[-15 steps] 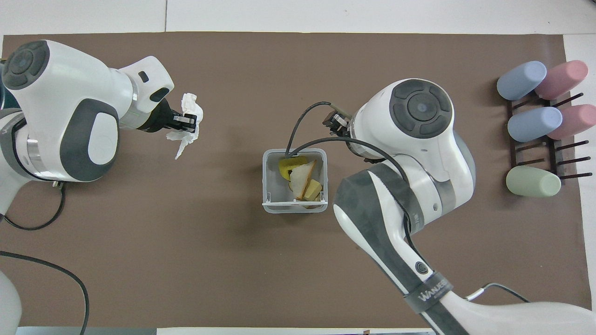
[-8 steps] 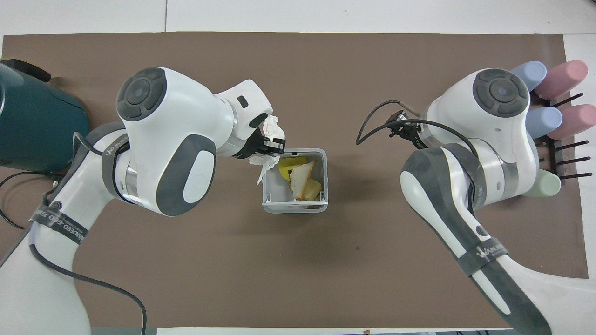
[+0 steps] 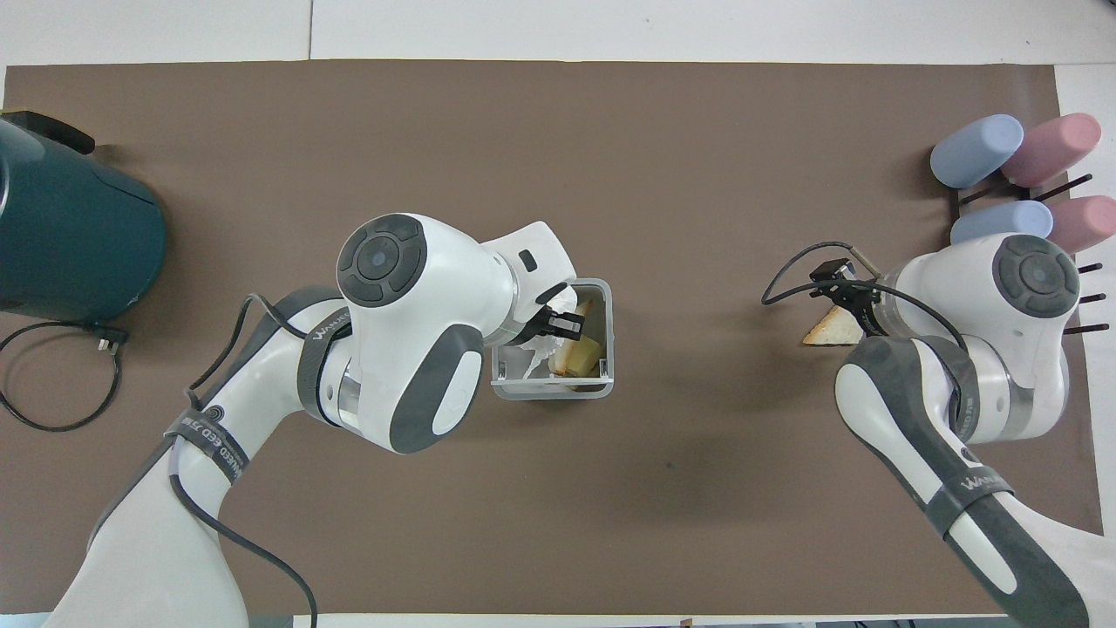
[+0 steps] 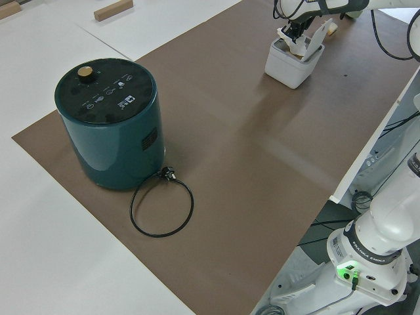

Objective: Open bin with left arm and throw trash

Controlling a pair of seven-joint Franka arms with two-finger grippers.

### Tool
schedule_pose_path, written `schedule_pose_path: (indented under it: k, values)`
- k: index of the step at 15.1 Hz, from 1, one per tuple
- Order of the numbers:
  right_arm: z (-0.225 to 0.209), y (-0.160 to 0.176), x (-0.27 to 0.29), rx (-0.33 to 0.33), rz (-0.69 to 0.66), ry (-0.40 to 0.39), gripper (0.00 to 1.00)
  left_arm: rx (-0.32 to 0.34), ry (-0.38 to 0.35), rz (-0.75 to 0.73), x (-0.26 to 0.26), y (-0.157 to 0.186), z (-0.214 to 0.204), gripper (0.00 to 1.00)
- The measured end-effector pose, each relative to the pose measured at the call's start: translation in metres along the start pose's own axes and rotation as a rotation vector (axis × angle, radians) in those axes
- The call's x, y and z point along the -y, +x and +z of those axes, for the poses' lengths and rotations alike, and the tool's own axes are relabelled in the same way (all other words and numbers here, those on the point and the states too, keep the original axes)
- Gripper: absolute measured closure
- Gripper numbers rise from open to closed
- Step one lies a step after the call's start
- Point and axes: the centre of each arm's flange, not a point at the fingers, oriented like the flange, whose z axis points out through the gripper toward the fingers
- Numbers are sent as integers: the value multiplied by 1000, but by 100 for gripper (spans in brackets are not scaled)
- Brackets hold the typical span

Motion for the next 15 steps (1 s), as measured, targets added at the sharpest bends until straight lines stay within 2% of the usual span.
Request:
schedule_pose_path:
  k: [3, 4, 9, 11, 12, 15]
  values:
    - [13, -4, -1, -5, 59, 10, 0, 9, 5, 5, 6, 1, 6, 95]
    - [18, -6, 0, -3, 67, 8, 0, 10, 5, 4, 6, 1, 7, 89]
    - [39, -11, -1, 17, 80, -19, 0, 10, 5, -1, 6, 1, 7, 33]
    - [39, -11, -1, 17, 80, -19, 18, 8, 4, -2, 6, 1, 3, 12]
    - [39, -11, -1, 17, 80, -19, 32, 6, 2, -7, 5, 3, -2, 2]
    - [38, -11, 0, 16, 77, -16, 63, 5, -5, -40, 17, 18, -48, 0]
